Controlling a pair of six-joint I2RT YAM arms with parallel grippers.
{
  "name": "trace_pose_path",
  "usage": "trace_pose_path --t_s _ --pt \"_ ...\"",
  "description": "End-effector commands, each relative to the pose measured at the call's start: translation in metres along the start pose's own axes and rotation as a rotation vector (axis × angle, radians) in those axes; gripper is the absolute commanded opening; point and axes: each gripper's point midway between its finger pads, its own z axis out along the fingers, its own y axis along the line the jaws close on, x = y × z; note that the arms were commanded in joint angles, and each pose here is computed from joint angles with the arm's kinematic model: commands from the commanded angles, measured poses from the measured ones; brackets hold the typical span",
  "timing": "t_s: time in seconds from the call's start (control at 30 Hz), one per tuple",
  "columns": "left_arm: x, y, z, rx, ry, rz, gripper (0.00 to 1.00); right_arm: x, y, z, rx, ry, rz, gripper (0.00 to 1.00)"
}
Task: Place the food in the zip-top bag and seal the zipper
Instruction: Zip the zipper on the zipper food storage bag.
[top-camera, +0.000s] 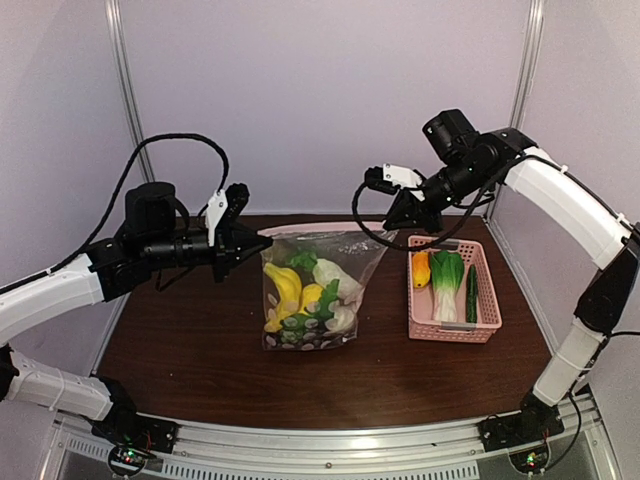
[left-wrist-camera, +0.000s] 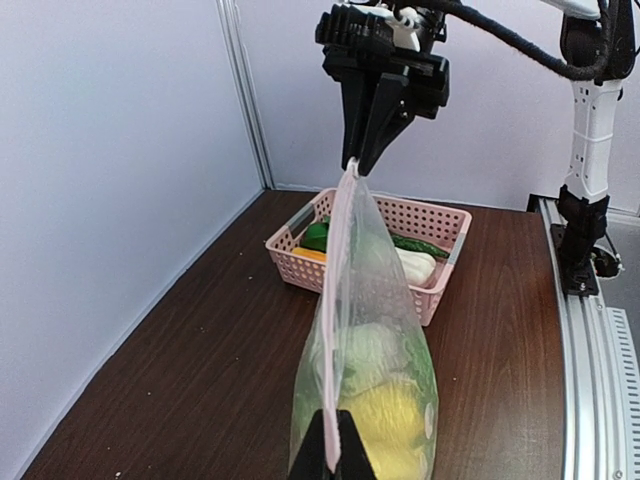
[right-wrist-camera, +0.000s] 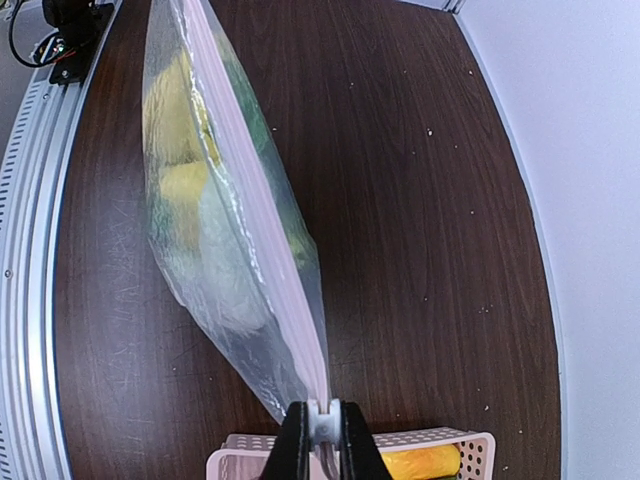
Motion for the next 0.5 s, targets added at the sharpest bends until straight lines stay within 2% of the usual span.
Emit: trace_pose_path --t_s 0.0,0.37,0.47 --pt "-0.0169 0.0104 -0.0067 -0.034 -0.058 0.028 0.00 0.0428 -0.0133 -0.0188 0.085 0.153 0.047 0.06" --pt "-0.0157 0.0113 -0.0058 -0.036 -0.053 0.026 0.00 0.0502 -0.0153 -0.0160 0.075 0.161 0.062 0.07" --pt "-0.0148 0.0119 -0.0042 -0.035 -0.053 0.022 0.00 0.0483 -0.0139 -0.0158 0.064 0.144 0.069 0.10"
